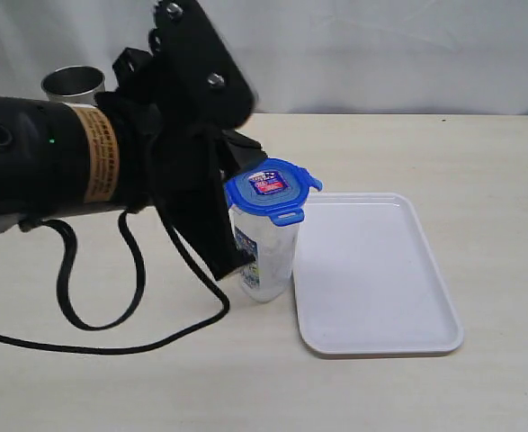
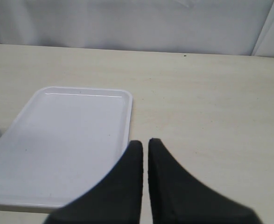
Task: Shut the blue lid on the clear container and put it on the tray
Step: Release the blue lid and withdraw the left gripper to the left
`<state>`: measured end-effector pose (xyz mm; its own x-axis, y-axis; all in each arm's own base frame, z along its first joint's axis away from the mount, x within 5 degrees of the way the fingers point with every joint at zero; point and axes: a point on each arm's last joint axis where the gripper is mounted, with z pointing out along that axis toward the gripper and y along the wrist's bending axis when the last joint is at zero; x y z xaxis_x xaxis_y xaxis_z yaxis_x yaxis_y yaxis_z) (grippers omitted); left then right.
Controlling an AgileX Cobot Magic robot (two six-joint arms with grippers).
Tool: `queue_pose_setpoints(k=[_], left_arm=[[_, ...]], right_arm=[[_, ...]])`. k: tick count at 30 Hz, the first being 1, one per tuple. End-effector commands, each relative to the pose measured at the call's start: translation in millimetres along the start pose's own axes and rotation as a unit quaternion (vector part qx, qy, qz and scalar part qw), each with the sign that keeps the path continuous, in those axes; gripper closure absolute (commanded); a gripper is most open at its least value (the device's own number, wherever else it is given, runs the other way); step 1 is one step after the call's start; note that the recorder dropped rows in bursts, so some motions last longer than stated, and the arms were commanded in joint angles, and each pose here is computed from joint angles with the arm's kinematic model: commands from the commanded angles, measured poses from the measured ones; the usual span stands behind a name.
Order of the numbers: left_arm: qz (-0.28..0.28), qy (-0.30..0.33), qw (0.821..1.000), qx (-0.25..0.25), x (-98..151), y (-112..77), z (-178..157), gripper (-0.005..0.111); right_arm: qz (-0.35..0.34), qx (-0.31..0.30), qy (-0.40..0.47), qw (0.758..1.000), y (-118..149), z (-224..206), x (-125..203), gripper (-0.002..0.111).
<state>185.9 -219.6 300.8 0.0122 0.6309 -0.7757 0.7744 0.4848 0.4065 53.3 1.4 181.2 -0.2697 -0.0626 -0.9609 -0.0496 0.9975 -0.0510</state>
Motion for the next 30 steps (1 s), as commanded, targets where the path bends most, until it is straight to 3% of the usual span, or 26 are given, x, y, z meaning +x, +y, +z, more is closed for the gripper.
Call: queue_pose_setpoints(k=[1, 4, 7, 15, 18, 21, 23, 25, 28, 30], left_arm=[[-0.097, -0.069, 0.992, -0.040, 35, 33.9, -9, 0.107], [-0.134, -0.119, 0.982, -0.056, 62, 46.0, -11, 0.107], [-0.135, -0.172, 0.973, -0.070, 82, 52.5, -17, 0.107], [-0.155, -0.162, 0.967, -0.118, 126, 80.0, -11, 0.107], [-0.151, -0.184, 0.969, -0.071, 142, 77.6, 9, 0.107], [-0.152, -0.234, 0.960, -0.017, 155, 71.2, 23, 0.107], [-0.166, -0.251, 0.954, 0.004, 167, 69.5, 30, 0.107], [-0.155, -0.233, 0.960, 0.033, 179, 69.0, 37, 0.107], [-0.154, -0.219, 0.958, 0.099, 186, 70.4, 47, 0.107], [-0.163, -0.214, 0.954, 0.129, 187, 72.3, 53, 0.107]], right_arm=[[0.001, 0.002, -0.006, 1.000, 0, 0, 0, 0.104], [0.001, 0.002, -0.006, 1.000, 0, 0, 0, 0.104], [-0.009, 0.005, -0.006, 1.000, -1, 0, 0, 0.104], [-0.063, 0.025, -0.021, 0.998, -4, 0, -3, 0.104], [-0.107, 0.033, -0.090, 0.990, -4, -2, -16, 0.104], [-0.088, 0.022, -0.167, 0.982, -1, -5, -30, 0.104], [-0.056, 0.013, -0.221, 0.974, 0, -9, -39, 0.104], [-0.013, 0.005, -0.287, 0.958, 0, -15, -49, 0.104], [0.140, -0.020, -0.355, 0.924, -5, -23, -60, 0.104], [0.143, -0.023, -0.359, 0.922, -5, -24, -60, 0.104]])
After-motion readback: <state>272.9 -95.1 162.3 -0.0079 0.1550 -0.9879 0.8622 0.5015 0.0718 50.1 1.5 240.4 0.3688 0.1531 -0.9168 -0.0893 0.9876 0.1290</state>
